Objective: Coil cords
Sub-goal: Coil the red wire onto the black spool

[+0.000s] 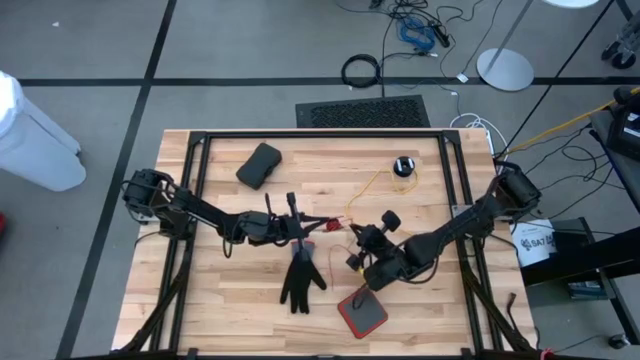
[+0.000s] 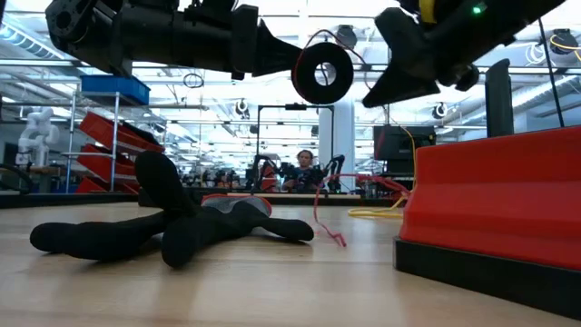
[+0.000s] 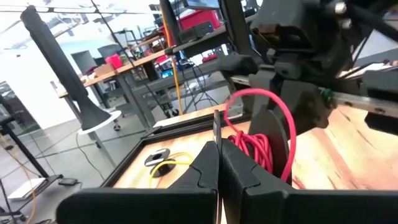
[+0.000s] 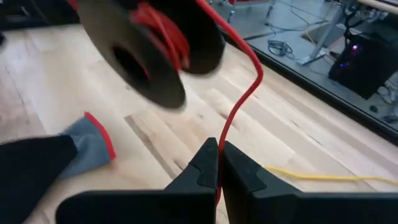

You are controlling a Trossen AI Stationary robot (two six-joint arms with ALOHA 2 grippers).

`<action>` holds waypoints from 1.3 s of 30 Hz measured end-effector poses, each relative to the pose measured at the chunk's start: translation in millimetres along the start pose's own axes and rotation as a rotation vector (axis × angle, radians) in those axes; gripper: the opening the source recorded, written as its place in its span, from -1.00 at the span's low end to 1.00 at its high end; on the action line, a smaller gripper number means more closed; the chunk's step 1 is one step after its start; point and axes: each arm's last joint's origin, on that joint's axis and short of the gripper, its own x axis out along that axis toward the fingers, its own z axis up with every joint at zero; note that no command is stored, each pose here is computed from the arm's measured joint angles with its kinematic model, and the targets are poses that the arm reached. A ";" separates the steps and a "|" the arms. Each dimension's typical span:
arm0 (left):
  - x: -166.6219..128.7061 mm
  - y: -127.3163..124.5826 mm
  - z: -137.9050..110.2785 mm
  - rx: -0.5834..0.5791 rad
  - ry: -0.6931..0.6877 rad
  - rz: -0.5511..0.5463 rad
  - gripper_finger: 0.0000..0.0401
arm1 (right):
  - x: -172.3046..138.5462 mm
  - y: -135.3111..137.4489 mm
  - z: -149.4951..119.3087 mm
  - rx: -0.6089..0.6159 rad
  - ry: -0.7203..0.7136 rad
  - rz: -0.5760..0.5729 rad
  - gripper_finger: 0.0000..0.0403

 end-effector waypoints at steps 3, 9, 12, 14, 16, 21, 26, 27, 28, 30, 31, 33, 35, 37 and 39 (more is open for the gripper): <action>0.0 0.6 1.3 -0.006 -0.013 0.007 -1.00 | -3.7 -2.9 -5.1 0.018 0.010 -0.022 -1.00; -0.2 0.8 5.4 -0.028 -0.065 -0.023 -1.00 | -2.6 -5.2 -6.2 0.028 0.019 -0.036 -1.00; -0.2 0.5 5.6 -0.029 -0.070 -0.036 -1.00 | -0.2 -6.2 -5.2 0.018 0.020 -0.043 -1.00; -0.2 0.3 5.3 -0.027 -0.067 -0.039 -1.00 | 1.1 -6.5 -4.5 0.014 0.020 -0.046 -1.00; -0.2 0.1 4.9 -0.026 -0.064 -0.042 -1.00 | 2.4 -7.2 -4.1 0.010 0.022 -0.050 -1.00; -0.1 -0.3 4.0 -0.022 -0.055 -0.045 -1.00 | 5.9 -8.5 -3.1 -0.001 0.038 -0.049 -1.00; 0.0 -0.7 3.1 -0.019 -0.046 -0.049 -1.00 | 6.3 -7.7 -2.4 -0.005 0.038 -0.042 -1.00; -0.1 -0.8 3.1 -0.019 -0.046 -0.051 -1.00 | 6.3 -7.6 -2.3 -0.008 0.039 -0.040 -1.00; -0.1 -0.8 3.2 -0.019 -0.047 -0.053 -1.00 | 6.7 -7.7 -2.3 -0.010 0.041 -0.039 -1.00; -0.1 -1.1 3.3 -0.019 -0.051 -0.063 -1.00 | 8.0 -8.8 -0.9 -0.005 0.055 -0.033 -1.00; -0.1 -1.4 3.3 -0.023 -0.052 -0.067 -1.00 | 8.8 -9.6 0.3 -0.002 0.057 -0.032 -1.00; -0.3 -2.0 3.0 -0.034 -0.047 -0.072 -1.00 | 7.7 -10.8 3.0 0.001 0.053 -0.029 -1.00; -0.3 -2.4 2.1 -0.032 -0.038 -0.076 -1.00 | 6.8 -12.7 6.9 0.004 0.048 -0.025 -1.00; -0.3 -2.8 1.2 -0.033 -0.030 -0.080 -1.00 | 4.6 -14.8 11.0 0.005 0.043 -0.019 -1.00; -0.3 -3.1 0.9 -0.033 -0.029 -0.088 -1.00 | 2.4 -17.1 15.2 0.004 0.035 -0.016 -1.00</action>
